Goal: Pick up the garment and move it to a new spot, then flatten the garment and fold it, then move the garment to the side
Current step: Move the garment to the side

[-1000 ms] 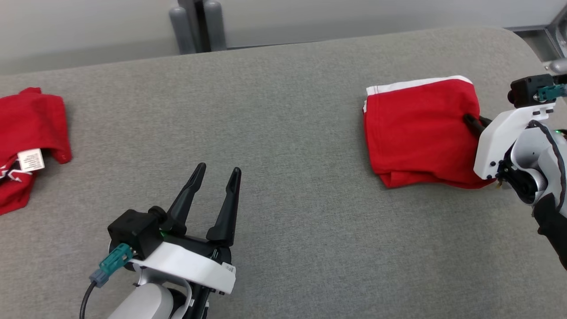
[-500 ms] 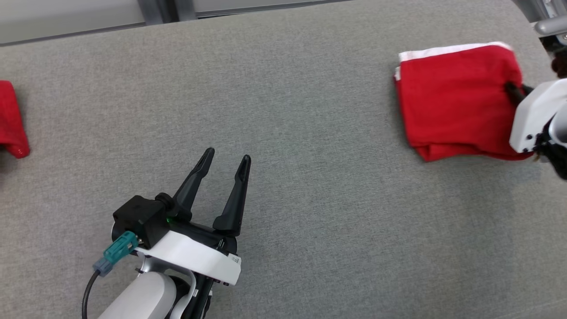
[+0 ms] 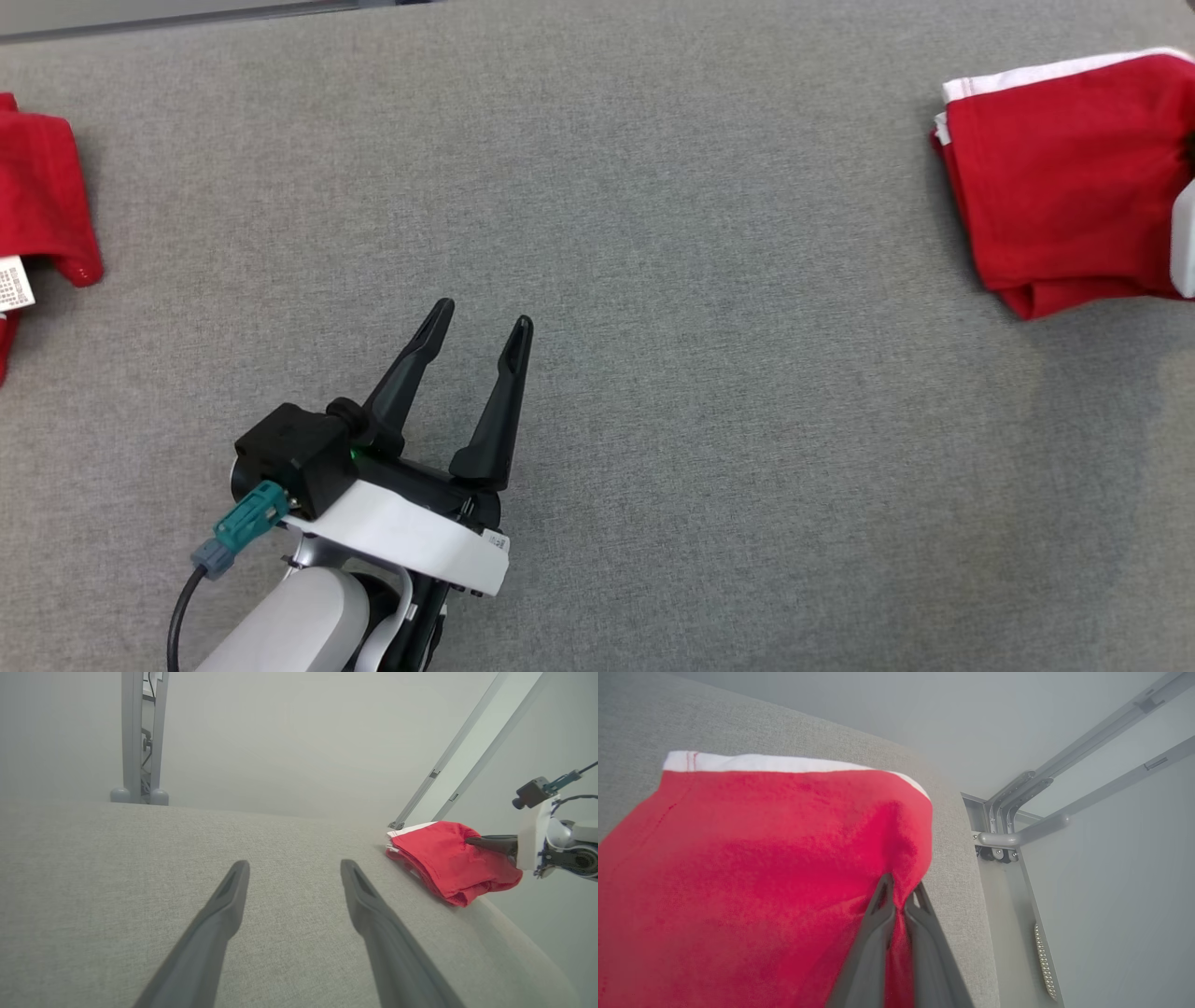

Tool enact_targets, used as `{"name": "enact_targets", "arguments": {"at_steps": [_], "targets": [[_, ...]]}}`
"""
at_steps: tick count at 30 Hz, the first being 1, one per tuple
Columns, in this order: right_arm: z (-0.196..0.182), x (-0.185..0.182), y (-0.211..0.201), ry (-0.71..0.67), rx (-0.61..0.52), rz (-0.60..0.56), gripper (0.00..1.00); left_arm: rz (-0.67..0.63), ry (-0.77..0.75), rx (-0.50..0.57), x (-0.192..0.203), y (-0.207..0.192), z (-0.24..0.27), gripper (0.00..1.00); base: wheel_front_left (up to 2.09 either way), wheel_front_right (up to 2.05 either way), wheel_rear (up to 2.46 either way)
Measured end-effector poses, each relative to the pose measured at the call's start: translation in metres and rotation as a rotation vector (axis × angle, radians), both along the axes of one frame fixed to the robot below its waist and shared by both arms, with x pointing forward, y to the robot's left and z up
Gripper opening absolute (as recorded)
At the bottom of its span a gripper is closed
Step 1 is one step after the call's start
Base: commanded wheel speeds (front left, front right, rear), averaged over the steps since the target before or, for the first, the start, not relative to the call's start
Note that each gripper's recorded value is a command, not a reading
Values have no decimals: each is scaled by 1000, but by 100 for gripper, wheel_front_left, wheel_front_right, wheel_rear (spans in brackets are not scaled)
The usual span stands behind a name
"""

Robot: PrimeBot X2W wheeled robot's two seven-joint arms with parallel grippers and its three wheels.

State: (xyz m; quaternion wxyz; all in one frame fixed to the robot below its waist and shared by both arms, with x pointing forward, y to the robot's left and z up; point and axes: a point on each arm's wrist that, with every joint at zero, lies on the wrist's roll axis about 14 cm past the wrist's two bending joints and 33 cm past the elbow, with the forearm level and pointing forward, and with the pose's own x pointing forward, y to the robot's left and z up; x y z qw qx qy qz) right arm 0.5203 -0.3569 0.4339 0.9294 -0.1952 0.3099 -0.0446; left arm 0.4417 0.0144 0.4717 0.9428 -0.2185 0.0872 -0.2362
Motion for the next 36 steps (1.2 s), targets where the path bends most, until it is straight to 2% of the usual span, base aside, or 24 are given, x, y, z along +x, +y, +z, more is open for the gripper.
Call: {"name": "enact_targets", "arguments": {"at_steps": [8, 10, 11, 12, 14, 20, 28, 36], "targets": [[2, 7, -14, 18, -67, -1, 0, 11, 5, 12, 3, 5, -4, 100, 0, 0, 0], [2, 6, -18, 20, -78, -6, 29, 13, 7, 15, 3, 6, -5, 100, 0, 0, 0], [2, 6, -20, 22, -85, -7, 46, 14, 8, 17, 3, 7, -5, 100, 0, 0, 0], [2, 6, -21, 23, -92, -5, 74, 15, 8, 19, 3, 8, -6, 100, 0, 0, 0], [1, 6, -19, 14, -87, -3, 99, 17, 8, 22, 4, 9, -6, 100, 0, 0, 0], [3, 9, -6, -10, -96, 35, 100, 15, 6, 29, 4, 8, -5, 100, 0, 0, 0], [27, 17, 22, -139, -47, 83, 100, 12, -20, 36, -1, 8, 7, 100, 0, 0, 0], [62, 9, 77, -291, 36, 182, 100, 70, -70, 27, -15, 21, 32, 100, 0, 0, 0]]}}
